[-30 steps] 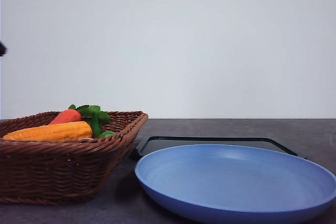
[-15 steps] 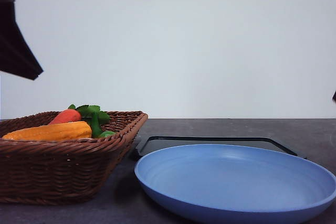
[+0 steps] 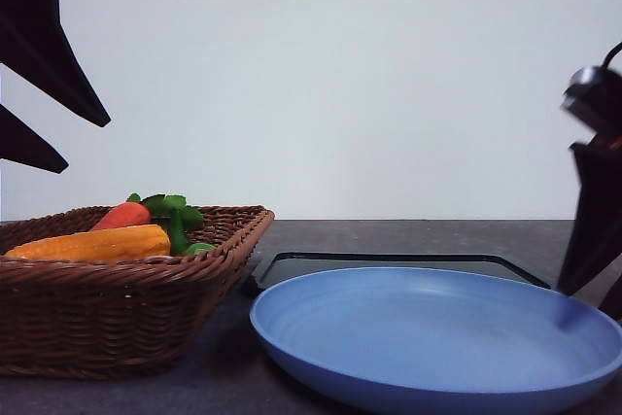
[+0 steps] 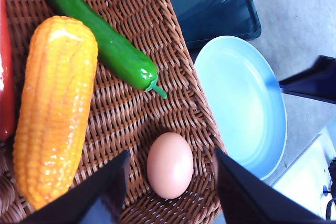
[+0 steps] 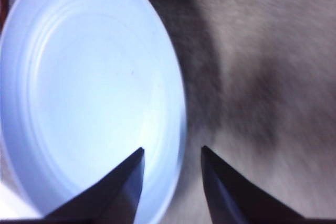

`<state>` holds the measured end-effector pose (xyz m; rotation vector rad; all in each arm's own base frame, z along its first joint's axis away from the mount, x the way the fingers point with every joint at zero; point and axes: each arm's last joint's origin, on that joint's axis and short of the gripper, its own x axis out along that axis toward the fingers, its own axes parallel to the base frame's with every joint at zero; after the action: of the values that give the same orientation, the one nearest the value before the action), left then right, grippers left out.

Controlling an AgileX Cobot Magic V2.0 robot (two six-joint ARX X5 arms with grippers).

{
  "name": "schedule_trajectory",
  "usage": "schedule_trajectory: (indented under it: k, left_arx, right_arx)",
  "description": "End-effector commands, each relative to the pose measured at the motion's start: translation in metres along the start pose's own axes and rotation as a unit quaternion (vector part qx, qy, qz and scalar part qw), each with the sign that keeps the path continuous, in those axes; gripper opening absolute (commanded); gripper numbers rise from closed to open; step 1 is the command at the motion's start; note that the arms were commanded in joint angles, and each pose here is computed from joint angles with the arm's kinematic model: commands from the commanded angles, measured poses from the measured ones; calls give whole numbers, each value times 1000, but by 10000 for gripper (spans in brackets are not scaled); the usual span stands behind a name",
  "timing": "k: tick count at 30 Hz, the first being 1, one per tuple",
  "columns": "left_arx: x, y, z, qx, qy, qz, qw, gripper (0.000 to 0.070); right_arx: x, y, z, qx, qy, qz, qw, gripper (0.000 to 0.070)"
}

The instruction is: Transfer egg from basket to plate and serve

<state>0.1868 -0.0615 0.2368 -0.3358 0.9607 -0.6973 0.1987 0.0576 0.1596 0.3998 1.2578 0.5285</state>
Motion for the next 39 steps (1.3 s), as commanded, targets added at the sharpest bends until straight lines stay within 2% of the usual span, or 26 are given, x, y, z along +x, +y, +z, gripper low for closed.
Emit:
schedule_trajectory:
  k: [1,4,10,14,18,21,25,31,39]
  left_arx:
    - [0,-2,5,15,-5,-4,1000,325]
    - [0,-2,5,15,-6,-4,1000,325]
    - [0,-2,5,15,-6,-5,1000,325]
    - [1,-4,5,19,-4,-8,1000,330]
    - [5,-10,3,31,5,-18,999,413]
    - [9,-17,1,46,15,-21,999,429]
    - [19,-30,-4,81,23,4,996,429]
    - [41,-49,-11,137,34,68,988,427]
    - [75,-52,-19,152,88,69,982,427]
  right_arx:
    - [5,2,5,1,3,2,1000,218]
    - [14,1,6,7,12,3,1000,176]
    - [15,0,6,13,17,2,1000,0]
    - [9,2,5,12,9,3,1000,0]
    - [-6,6,1,12,-7,3,1000,0]
    - [-20,8,-4,14,-22,3,1000,0]
    - [-37,11,-11,16,-42,1,999,0]
    - [-55,17,-20,9,-73,2,997,0]
    - [-66,22,-27,-4,-97,4,995,0]
